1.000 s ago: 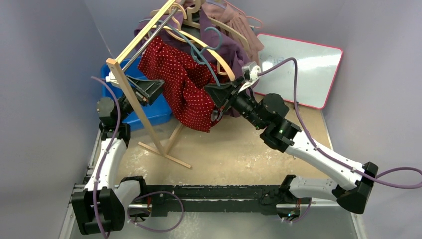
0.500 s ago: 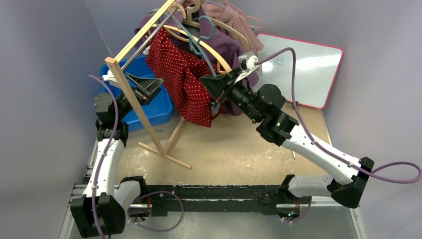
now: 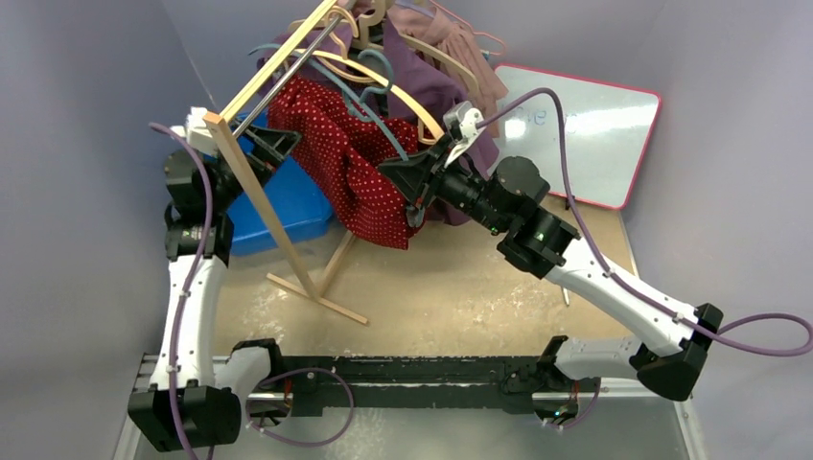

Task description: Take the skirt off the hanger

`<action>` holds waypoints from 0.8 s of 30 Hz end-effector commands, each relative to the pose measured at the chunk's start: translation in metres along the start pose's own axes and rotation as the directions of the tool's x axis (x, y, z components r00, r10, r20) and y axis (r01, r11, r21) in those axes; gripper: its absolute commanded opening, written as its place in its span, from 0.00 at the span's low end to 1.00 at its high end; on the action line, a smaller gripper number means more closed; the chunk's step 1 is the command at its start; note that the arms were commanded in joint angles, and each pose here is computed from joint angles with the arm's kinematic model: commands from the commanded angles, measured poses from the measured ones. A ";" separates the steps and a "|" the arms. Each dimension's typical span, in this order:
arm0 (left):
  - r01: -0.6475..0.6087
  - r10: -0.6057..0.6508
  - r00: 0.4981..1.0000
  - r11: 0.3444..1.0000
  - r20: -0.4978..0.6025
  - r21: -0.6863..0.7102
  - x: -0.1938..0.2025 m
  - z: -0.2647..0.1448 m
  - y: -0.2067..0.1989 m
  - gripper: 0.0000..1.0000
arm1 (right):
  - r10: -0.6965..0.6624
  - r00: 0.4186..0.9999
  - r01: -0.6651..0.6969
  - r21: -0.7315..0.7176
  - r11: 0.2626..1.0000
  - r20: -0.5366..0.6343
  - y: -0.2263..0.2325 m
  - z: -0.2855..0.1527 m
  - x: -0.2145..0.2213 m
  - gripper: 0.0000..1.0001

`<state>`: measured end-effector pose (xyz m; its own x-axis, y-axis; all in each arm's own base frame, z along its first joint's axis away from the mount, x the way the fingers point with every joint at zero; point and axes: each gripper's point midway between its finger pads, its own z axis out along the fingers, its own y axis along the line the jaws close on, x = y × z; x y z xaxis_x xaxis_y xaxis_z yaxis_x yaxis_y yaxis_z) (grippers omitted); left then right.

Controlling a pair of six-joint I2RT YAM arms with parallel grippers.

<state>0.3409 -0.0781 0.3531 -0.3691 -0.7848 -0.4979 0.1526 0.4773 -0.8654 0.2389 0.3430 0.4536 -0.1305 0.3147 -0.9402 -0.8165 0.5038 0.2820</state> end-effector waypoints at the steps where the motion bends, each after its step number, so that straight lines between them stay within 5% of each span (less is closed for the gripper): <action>1: -0.324 0.348 0.934 0.921 0.082 -0.217 -0.044 -0.027 -0.006 1.00 | -0.109 0.989 0.116 -0.074 0.990 0.103 0.023 -0.025 -0.051 0.00; 5: -0.391 0.408 0.910 0.904 0.077 -0.174 -0.038 -0.034 -0.011 1.00 | -0.167 0.986 0.168 -0.034 0.985 0.019 0.008 -0.035 -0.035 0.00; 12: -0.364 0.363 0.931 0.925 0.030 0.106 -0.004 -0.029 -0.040 1.00 | -0.231 0.968 0.212 -0.166 0.963 -0.103 -0.002 -0.046 -0.015 0.00; 24: -0.304 0.333 0.943 0.863 -0.002 0.403 0.022 -0.035 -0.074 0.95 | -0.193 0.972 0.153 -0.261 0.953 -0.133 0.000 -0.052 -0.004 0.00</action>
<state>0.3048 -0.1042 0.3803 -0.3432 -0.5959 -0.7260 0.4720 0.5589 -0.6818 0.2317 0.2945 0.4039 -0.1506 0.0101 -0.9885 -0.8921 0.4296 0.1403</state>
